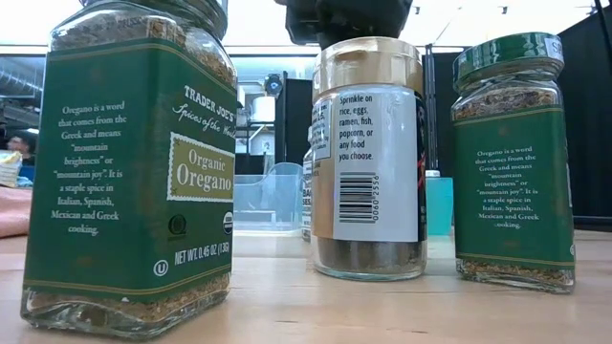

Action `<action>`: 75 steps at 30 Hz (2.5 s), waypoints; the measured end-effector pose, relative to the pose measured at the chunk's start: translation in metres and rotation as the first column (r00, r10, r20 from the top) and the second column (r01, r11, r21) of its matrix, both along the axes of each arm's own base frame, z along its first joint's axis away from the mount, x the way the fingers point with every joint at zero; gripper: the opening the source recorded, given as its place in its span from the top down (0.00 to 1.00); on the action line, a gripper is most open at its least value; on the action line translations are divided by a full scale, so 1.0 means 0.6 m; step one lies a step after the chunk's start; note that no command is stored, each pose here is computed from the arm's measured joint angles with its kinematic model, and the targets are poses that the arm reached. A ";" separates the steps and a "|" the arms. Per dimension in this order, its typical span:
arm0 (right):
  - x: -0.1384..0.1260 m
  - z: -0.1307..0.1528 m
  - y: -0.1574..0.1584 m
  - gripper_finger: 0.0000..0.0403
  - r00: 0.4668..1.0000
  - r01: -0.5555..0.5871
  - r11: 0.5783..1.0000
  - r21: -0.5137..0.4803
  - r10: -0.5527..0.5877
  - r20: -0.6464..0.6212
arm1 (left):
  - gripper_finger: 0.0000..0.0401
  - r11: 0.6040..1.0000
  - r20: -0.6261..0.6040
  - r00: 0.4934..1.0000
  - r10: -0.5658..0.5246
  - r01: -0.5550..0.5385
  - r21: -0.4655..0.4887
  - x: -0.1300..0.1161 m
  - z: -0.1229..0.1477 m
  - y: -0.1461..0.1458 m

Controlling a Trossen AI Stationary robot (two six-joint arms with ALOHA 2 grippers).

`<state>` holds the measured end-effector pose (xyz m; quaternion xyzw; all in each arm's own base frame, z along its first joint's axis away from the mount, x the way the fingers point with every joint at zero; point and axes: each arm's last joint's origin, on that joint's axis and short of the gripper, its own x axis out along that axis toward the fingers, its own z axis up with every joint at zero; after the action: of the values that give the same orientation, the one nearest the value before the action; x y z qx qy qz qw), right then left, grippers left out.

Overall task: Sort spices by type
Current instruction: Put the white seasoning bottle into the black bin

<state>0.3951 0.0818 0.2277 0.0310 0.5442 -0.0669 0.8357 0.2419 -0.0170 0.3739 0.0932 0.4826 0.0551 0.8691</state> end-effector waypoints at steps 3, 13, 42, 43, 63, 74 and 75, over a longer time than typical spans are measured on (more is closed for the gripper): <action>-0.004 -0.007 0.000 0.32 1.000 0.011 1.000 0.010 -0.011 -0.022 | 0.45 1.000 -0.001 1.000 0.000 0.000 0.000 0.000 0.000 0.000; -0.002 -0.008 -0.001 0.37 1.000 0.023 1.000 -0.018 -0.023 -0.004 | 0.45 1.000 -0.001 1.000 -0.004 0.004 0.002 0.000 0.000 0.000; -0.047 0.110 -0.024 0.48 0.927 0.299 0.942 0.154 -0.325 0.186 | 0.46 0.979 0.078 0.977 0.200 -0.197 -0.046 0.006 0.005 0.029; -0.057 0.123 -0.031 0.48 0.916 0.325 0.935 0.144 -0.349 0.200 | 0.46 0.976 0.071 0.974 0.215 -0.211 -0.059 0.003 0.006 0.038; -0.252 0.191 -0.288 0.49 0.562 0.783 0.519 -0.342 -0.827 0.032 | 0.46 0.871 0.275 0.842 0.464 -0.377 -0.315 -0.056 0.044 0.235; -0.355 0.110 -0.377 0.49 0.442 0.872 0.406 -0.275 -0.893 0.082 | 0.45 0.830 0.302 0.786 0.539 -0.436 -0.347 -0.058 0.045 0.260; -0.360 0.104 -0.383 0.49 0.431 0.882 0.394 -0.259 -0.897 0.102 | 0.45 0.829 0.315 0.779 0.542 -0.436 -0.350 -0.058 0.047 0.262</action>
<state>0.1793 -0.1481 0.2902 0.1987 0.4507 -0.5772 0.6513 0.2071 0.1400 0.4021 -0.1633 0.3042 0.2356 0.9084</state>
